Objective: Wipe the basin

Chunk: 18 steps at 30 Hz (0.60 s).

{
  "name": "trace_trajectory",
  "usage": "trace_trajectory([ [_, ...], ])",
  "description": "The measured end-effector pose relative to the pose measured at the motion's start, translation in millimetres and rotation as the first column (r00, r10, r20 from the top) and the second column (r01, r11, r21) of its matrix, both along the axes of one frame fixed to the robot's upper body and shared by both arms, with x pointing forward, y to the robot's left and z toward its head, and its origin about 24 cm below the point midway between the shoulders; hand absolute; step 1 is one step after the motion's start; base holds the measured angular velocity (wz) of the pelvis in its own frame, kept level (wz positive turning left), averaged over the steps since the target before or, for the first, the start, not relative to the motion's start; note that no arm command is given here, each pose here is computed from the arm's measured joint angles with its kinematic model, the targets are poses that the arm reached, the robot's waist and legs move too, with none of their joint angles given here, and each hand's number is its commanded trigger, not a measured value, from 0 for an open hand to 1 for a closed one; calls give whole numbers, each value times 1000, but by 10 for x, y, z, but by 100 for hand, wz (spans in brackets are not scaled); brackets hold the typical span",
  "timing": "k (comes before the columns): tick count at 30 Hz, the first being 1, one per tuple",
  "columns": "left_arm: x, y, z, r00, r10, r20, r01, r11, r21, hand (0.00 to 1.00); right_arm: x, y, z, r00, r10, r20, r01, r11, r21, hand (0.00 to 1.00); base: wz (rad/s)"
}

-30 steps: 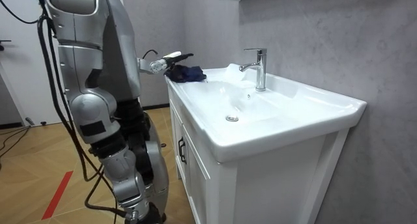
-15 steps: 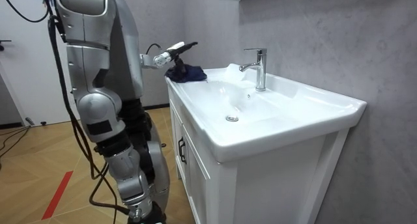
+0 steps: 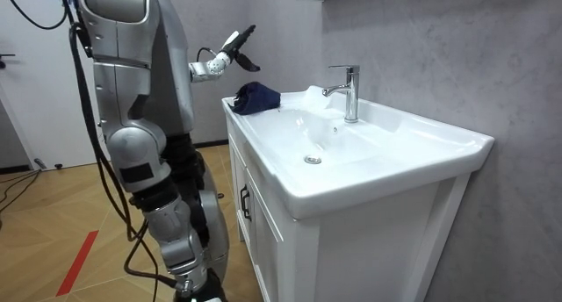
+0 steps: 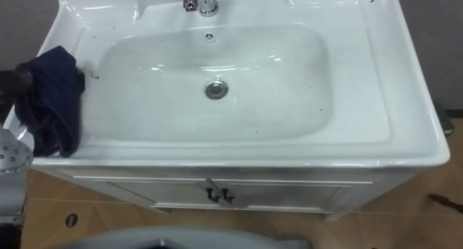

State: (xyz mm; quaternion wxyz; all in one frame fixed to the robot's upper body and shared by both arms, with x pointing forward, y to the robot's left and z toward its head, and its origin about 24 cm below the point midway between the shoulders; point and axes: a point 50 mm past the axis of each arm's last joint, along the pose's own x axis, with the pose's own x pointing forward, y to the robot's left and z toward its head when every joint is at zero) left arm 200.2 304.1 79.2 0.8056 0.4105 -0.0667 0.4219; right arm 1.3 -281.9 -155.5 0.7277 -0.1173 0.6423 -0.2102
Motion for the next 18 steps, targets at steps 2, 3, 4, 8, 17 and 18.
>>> trace_trajectory([
  [2, -12, 22, 98, 998, 15, 58, -16, 1000, 17, 0, -2, 3, -1, 1000, 5, -3, -5, 1000, 0, 0, -3],
  [3, -14, 21, 114, 998, 16, 66, -17, 1000, 20, 0, -2, 4, -2, 1000, 5, -4, -5, 1000, 0, 0, 0],
  [4, -10, 19, 136, 997, 15, 76, -17, 1000, 24, 0, 3, 5, -2, 1000, 7, -3, -7, 1000, 1, 0, 0],
  [8, -20, 52, 163, 995, 34, 93, -37, 999, 26, 0, 1, 4, -2, 1000, 4, -7, -4, 1000, -2, 0, 0],
  [17, -193, 263, 206, 979, 155, 132, -160, 987, 30, 0, -19, -11, 6, 1000, -8, -9, 8, 1000, -22, 0, 3],
  [18, -228, 308, 224, 971, 182, 153, -187, 982, 17, 0, -1, -15, 9, 1000, -6, -3, 6, 1000, -25, 0, 0],
])
